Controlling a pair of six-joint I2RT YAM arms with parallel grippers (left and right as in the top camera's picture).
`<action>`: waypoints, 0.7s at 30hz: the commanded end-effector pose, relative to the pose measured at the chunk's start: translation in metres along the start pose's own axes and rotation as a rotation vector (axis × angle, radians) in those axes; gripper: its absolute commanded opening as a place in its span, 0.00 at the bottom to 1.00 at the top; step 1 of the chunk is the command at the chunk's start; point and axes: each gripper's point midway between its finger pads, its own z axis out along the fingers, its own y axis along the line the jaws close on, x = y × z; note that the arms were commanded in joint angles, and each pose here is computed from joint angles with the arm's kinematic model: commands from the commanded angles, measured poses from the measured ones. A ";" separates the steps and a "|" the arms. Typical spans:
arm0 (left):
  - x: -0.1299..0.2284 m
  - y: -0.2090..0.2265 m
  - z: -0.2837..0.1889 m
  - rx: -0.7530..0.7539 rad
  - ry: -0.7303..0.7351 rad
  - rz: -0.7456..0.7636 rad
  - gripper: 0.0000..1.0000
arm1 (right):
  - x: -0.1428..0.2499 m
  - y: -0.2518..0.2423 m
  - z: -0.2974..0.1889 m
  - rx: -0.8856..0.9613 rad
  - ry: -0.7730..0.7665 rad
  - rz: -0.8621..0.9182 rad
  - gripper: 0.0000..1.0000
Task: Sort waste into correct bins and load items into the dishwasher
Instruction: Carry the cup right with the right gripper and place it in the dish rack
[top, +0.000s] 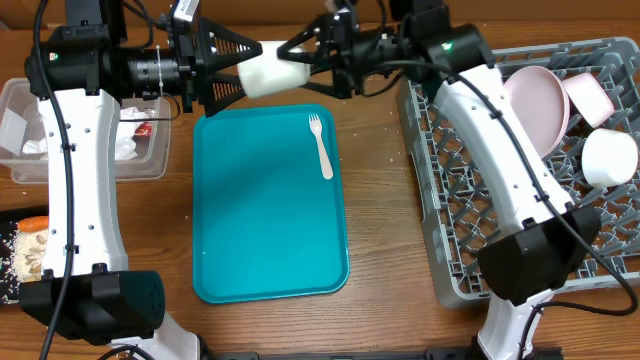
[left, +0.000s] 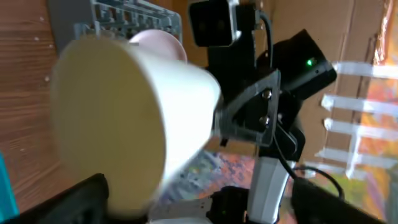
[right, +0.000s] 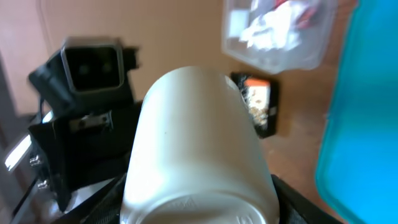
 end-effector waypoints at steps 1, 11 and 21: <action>-0.008 0.009 -0.003 -0.067 -0.043 0.030 1.00 | -0.025 -0.018 -0.024 0.087 -0.120 -0.063 0.58; -0.016 0.091 -0.028 -0.553 -0.162 -0.010 1.00 | -0.057 -0.099 -0.119 0.365 -0.306 -0.018 0.58; -0.008 0.160 -0.045 -0.899 -0.161 -0.070 1.00 | -0.038 -0.219 -0.300 0.921 -0.527 0.240 0.60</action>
